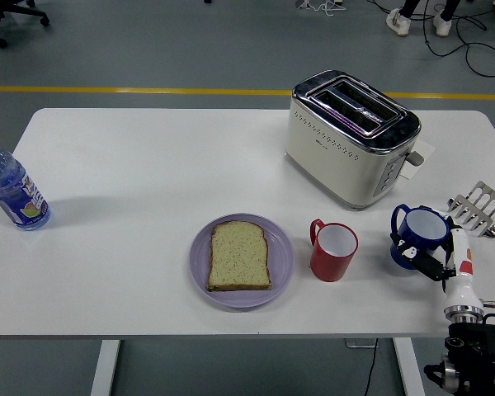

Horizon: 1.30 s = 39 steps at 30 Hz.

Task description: Pick up the cup,pour liquid into bread,place the cup on the desk

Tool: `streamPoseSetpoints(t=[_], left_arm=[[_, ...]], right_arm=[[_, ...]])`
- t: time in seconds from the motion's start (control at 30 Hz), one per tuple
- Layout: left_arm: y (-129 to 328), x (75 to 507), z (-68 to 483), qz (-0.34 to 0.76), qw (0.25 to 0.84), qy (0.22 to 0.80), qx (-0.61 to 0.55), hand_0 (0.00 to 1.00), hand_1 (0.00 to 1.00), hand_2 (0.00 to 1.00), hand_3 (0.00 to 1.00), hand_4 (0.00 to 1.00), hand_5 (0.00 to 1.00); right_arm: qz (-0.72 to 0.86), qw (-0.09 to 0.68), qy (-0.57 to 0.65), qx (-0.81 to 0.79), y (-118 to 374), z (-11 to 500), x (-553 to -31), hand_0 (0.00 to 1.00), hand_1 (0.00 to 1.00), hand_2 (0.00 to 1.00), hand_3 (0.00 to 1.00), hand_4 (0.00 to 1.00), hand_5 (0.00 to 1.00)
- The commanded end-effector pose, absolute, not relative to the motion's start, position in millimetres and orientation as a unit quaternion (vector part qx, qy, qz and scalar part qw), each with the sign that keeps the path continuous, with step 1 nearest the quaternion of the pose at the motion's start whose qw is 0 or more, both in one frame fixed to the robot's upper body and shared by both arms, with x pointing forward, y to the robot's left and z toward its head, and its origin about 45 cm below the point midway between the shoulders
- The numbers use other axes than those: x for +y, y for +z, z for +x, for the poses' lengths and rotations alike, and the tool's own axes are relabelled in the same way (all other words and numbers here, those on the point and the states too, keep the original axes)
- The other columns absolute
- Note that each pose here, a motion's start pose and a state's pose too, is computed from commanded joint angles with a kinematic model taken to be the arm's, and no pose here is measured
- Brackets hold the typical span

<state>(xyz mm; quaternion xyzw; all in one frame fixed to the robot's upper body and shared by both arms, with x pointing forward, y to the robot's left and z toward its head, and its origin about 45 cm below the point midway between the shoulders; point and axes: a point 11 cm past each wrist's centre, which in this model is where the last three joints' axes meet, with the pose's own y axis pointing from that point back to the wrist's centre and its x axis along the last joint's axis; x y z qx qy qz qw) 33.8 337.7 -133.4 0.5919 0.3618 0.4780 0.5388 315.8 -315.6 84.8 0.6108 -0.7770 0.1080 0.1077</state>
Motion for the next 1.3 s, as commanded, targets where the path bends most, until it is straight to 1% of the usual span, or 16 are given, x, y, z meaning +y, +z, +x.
streamPoseSetpoints(t=[0.07,0.1,0.47,0.5,0.87,0.9,1.07,1.1,1.27,1.3], left_arm=[[-133.4,337.7,33.8,0.592,0.539,0.478,0.362,0.640,0.649,0.663,0.560,0.329,0.840],[-133.4,337.6,33.9,0.592,0.539,0.478,0.362,0.640,0.649,0.663,0.560,0.330,0.840],[-133.4,338.0,33.1,0.593,0.539,0.477,0.362,0.639,0.648,0.663,0.561,0.330,0.841],[-133.4,338.0,32.8,0.593,0.538,0.477,0.362,0.640,0.649,0.663,0.560,0.329,0.839],[-134.0,336.2,29.8,0.594,0.539,0.474,0.363,0.639,0.648,0.662,0.560,0.328,0.839],[-134.1,336.1,29.6,0.594,0.539,0.473,0.363,0.640,0.649,0.662,0.562,0.328,0.838],[-134.1,336.1,29.1,0.595,0.539,0.472,0.363,0.640,0.649,0.662,0.562,0.328,0.838],[-134.1,336.2,29.0,0.595,0.539,0.473,0.363,0.639,0.649,0.662,0.561,0.328,0.839],[-134.1,336.6,28.4,0.596,0.539,0.472,0.363,0.639,0.649,0.662,0.561,0.328,0.839],[-134.1,336.5,28.3,0.596,0.539,0.472,0.363,0.639,0.649,0.661,0.562,0.326,0.837]], right_arm=[[0.613,0.110,0.110,-0.775,84.2,316.4,-315.1,0.478,0.398,0.547,0.564,0.661,0.002],[0.613,0.111,0.110,-0.774,84.0,316.7,-314.9,0.503,0.399,0.547,0.569,0.667,0.002],[0.617,0.119,0.116,-0.769,81.0,317.0,-313.0,0.513,0.408,0.548,0.575,0.674,0.002],[0.616,0.121,0.117,-0.769,80.5,316.4,-313.3,0.439,0.409,0.547,0.580,0.693,0.002],[0.617,0.133,0.124,-0.766,76.8,312.4,-313.9,0.459,0.407,0.547,0.586,0.709,0.002],[0.617,0.133,0.124,-0.765,76.5,312.1,-314.0,0.506,0.399,0.542,0.662,0.770,0.002],[0.621,0.138,0.125,-0.762,75.4,312.0,-313.6,0.506,0.399,0.542,0.662,0.770,0.002],[0.621,0.140,0.125,-0.761,74.8,311.6,-313.9,0.564,0.426,0.567,0.764,0.840,0.054],[0.622,0.148,0.124,-0.759,73.0,311.2,-314.3,0.564,0.426,0.567,0.764,0.840,0.054],[0.622,0.148,0.124,-0.758,72.9,311.4,-314.2,0.627,0.472,0.635,0.864,0.846,0.041]])
